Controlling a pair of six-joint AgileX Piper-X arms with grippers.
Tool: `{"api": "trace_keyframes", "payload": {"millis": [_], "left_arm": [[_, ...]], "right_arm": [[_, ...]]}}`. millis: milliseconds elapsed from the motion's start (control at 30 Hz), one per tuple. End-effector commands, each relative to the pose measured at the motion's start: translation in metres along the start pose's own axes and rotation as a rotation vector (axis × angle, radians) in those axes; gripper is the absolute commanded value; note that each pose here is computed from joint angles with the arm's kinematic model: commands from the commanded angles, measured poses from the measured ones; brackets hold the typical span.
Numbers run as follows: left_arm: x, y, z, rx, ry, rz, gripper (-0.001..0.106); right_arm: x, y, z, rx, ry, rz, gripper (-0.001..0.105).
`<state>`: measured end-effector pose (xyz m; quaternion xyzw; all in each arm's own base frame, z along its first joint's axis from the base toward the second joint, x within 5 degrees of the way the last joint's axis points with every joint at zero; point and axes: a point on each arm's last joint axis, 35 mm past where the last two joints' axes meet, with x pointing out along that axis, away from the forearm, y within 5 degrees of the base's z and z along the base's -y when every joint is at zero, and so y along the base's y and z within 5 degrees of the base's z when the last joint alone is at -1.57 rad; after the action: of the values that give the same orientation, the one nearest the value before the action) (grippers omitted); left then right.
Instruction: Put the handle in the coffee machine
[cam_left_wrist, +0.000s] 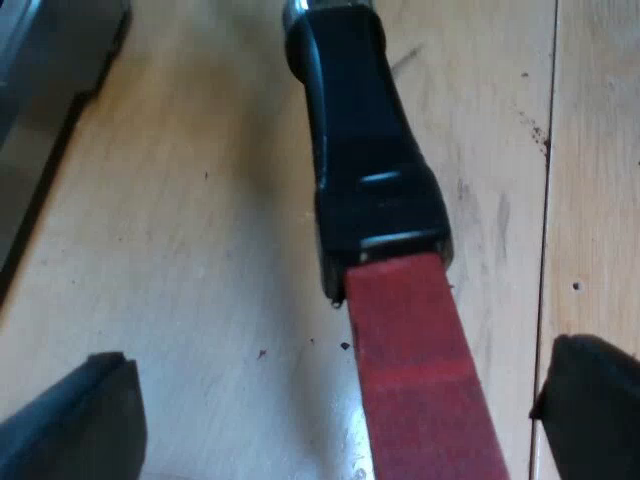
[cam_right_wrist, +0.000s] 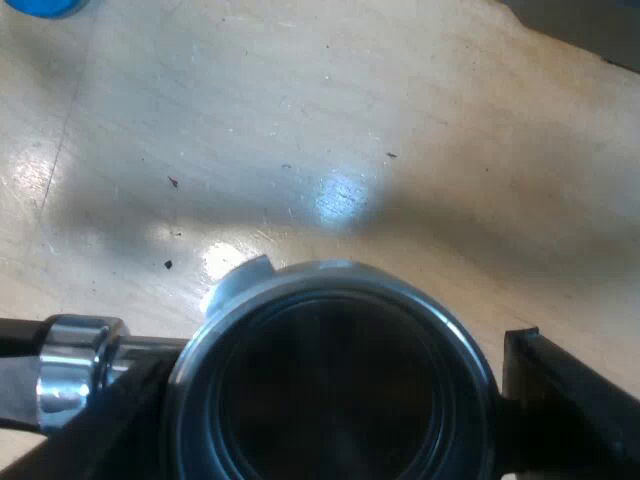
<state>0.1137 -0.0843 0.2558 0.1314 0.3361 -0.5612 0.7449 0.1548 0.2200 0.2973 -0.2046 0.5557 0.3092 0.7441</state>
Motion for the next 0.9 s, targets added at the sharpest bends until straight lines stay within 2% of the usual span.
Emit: {"api": "trace_keyframes", "payload": {"millis": [33,367,567,800,900], "left_arm": [[0.000,0.000,0.002,0.001,-0.015,-0.007,0.081],[0.010,0.007,0.001,-0.042,0.024,-0.030,0.081],[0.011,0.009,0.003,-0.071,0.014,-0.024,0.081],[0.018,-0.001,0.006,0.000,0.045,-0.035,0.081],[0.020,-0.001,0.008,0.020,0.049,-0.005,0.081]], "right_arm": [[-0.007,0.001,0.000,0.001,-0.027,0.011,0.000],[-0.007,0.001,0.001,0.001,-0.036,0.013,0.000],[-0.007,0.001,0.002,0.001,-0.038,0.014,0.000],[-0.008,0.001,0.004,0.002,-0.062,0.019,0.000],[-0.008,0.001,0.004,0.002,-0.064,0.019,0.000]]}}
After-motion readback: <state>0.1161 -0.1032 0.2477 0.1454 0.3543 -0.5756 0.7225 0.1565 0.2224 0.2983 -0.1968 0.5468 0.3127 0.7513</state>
